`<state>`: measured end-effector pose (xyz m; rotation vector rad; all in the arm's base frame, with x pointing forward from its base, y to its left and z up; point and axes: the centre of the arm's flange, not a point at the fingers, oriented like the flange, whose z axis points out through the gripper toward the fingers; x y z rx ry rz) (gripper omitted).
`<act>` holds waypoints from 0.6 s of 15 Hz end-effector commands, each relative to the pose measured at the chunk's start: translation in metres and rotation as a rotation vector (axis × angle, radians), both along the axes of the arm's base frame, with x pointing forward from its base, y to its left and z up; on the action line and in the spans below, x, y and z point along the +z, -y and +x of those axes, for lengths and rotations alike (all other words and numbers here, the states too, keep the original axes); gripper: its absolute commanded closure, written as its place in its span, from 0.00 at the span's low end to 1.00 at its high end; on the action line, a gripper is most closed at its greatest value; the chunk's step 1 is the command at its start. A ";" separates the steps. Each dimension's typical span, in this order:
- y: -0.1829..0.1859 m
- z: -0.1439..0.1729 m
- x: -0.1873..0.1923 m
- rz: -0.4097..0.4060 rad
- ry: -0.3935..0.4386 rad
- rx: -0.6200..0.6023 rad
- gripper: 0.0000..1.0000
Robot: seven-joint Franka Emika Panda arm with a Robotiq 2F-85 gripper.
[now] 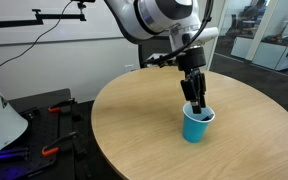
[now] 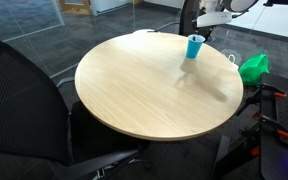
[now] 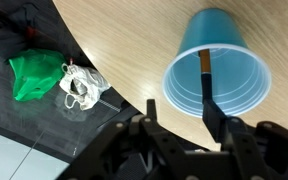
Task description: Remove the orange and black pen from the light blue cup
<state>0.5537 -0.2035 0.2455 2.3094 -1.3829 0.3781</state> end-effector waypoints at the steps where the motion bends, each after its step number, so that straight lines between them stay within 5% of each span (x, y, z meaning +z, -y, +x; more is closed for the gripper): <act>1: 0.004 0.010 0.003 0.011 -0.001 0.023 0.47; 9: 0.000 0.011 0.002 0.090 -0.032 0.123 0.48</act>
